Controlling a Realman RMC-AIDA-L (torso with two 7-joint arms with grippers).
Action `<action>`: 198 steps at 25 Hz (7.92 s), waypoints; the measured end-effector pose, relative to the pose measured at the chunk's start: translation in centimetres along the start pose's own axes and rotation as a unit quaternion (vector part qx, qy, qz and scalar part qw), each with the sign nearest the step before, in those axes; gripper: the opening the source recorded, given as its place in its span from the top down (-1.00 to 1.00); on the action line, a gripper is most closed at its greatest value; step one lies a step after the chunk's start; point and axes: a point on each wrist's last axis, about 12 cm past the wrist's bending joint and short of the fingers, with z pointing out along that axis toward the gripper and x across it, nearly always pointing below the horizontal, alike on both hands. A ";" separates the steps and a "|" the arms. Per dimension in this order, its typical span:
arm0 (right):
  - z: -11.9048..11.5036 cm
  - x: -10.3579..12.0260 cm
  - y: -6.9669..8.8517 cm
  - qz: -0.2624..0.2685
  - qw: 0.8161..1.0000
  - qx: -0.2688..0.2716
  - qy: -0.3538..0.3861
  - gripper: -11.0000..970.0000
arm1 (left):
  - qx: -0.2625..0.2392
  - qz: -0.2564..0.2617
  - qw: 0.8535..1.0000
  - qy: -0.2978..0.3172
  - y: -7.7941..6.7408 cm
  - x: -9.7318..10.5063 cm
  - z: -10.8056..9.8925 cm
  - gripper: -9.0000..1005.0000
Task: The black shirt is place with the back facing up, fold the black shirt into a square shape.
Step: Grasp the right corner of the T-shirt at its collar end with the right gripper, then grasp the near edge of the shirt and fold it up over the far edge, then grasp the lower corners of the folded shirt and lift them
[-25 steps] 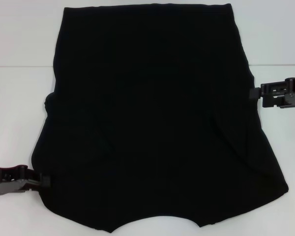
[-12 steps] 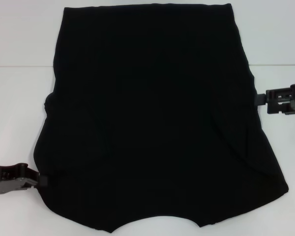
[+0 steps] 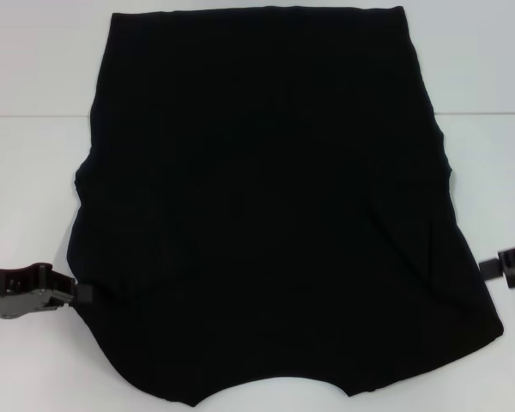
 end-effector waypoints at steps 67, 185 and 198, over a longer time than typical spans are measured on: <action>6.5 0.0 1.1 -0.043 0.996 0.057 0.053 0.28 | -0.003 -0.005 1.000 -0.007 0.0 -0.3 0.7 0.90; 2.2 -10.7 4.2 -0.021 0.976 0.064 -0.206 -0.25 | -0.043 -0.001 0.989 -0.140 -3.4 -7.5 1.9 -0.26; 0.5 -11.0 4.8 -0.012 0.981 0.030 -0.192 -0.84 | -0.105 0.004 0.982 -0.155 -1.5 -7.2 2.5 -0.41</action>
